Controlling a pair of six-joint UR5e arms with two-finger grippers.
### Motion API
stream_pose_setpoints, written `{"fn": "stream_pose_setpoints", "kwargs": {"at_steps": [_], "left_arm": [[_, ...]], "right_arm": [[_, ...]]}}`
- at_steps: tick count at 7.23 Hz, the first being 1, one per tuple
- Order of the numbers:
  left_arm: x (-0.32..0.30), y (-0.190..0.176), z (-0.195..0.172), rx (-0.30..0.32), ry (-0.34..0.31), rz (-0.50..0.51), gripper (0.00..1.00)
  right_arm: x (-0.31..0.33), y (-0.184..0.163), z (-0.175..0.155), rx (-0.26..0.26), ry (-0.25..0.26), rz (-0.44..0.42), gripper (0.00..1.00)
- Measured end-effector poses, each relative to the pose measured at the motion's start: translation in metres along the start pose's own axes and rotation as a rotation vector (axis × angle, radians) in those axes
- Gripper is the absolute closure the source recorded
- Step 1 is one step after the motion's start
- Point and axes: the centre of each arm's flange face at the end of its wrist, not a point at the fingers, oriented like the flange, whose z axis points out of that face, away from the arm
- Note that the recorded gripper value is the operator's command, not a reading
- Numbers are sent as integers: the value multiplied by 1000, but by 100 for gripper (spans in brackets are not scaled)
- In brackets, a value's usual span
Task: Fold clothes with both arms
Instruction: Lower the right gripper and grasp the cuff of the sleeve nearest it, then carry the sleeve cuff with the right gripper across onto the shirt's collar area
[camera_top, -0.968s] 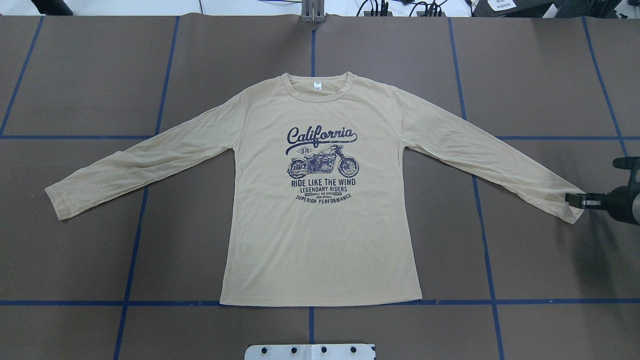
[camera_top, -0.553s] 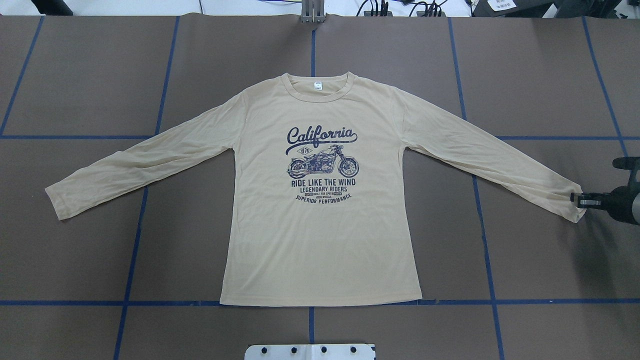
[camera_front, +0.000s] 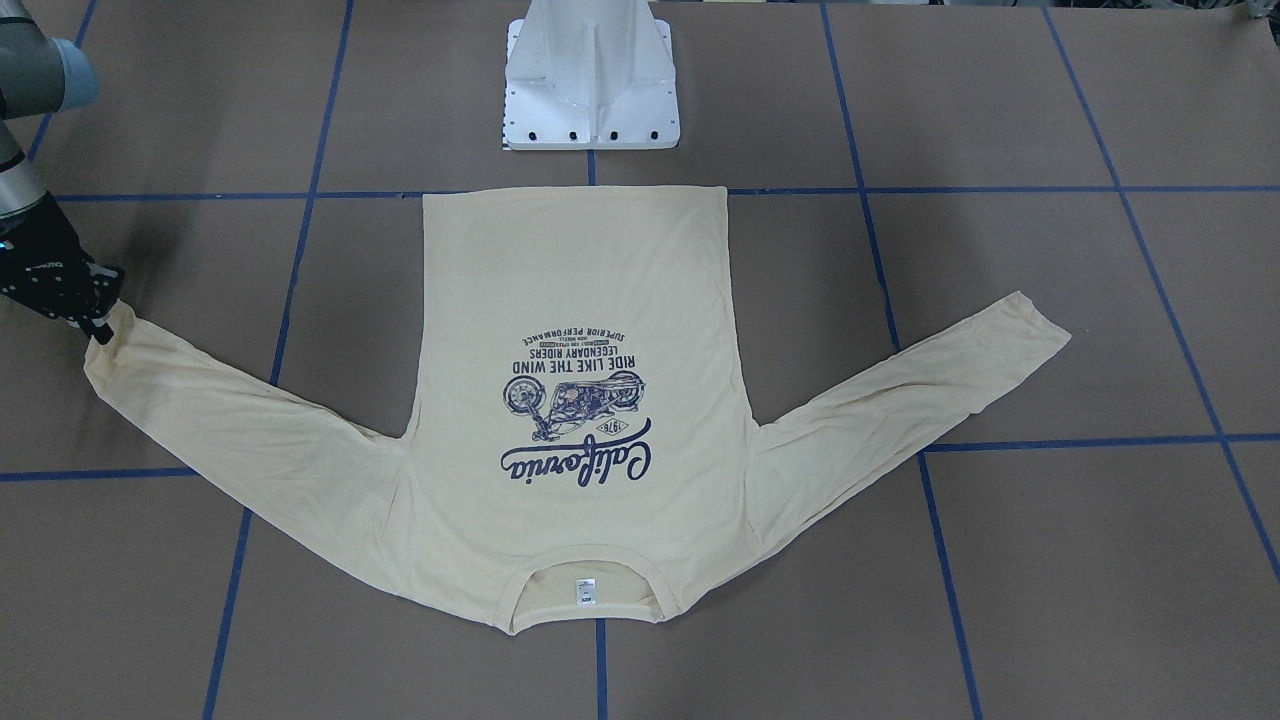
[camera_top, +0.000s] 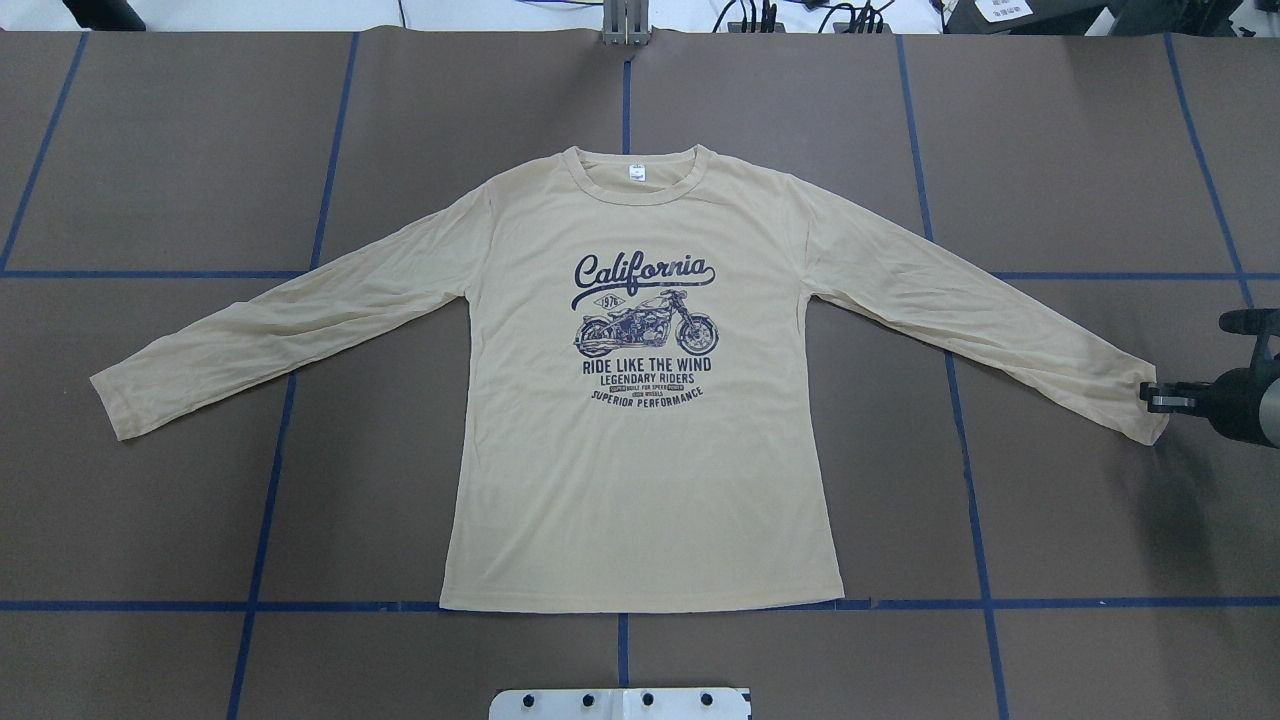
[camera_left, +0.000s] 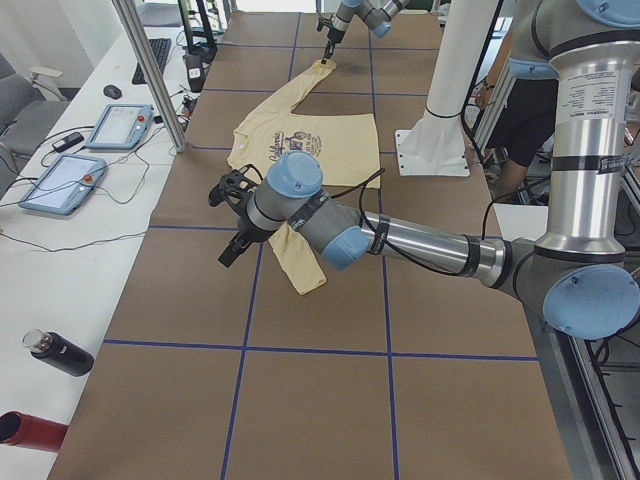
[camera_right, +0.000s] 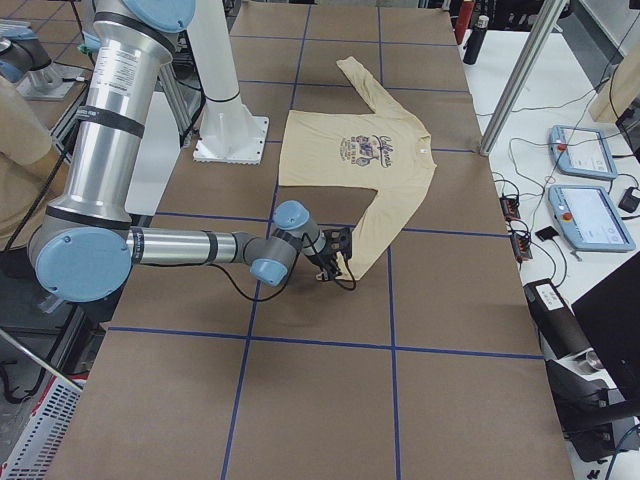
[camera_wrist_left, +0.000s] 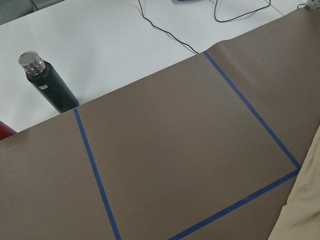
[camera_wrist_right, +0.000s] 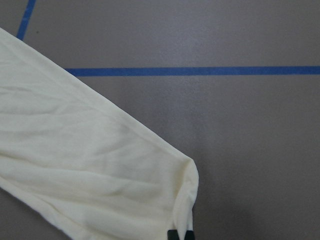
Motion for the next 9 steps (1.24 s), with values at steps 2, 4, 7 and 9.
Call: {"fn": "stream_pose_setpoints", "kwargs": {"at_steps": [2, 4, 7, 9], "left_arm": [[0, 2, 0, -2, 0, -2, 0], [-1, 5, 1, -6, 0, -6, 0], [-1, 7, 1, -9, 3, -11, 0], [-2, 10, 2, -14, 3, -16, 0]], "right_arm": [[-78, -47, -26, 58, -66, 24, 100], [-184, -111, -42, 150, -170, 59, 100], [-404, -181, -71, 207, -84, 162, 100], [-527, -206, -65, 231, -41, 204, 100]]}}
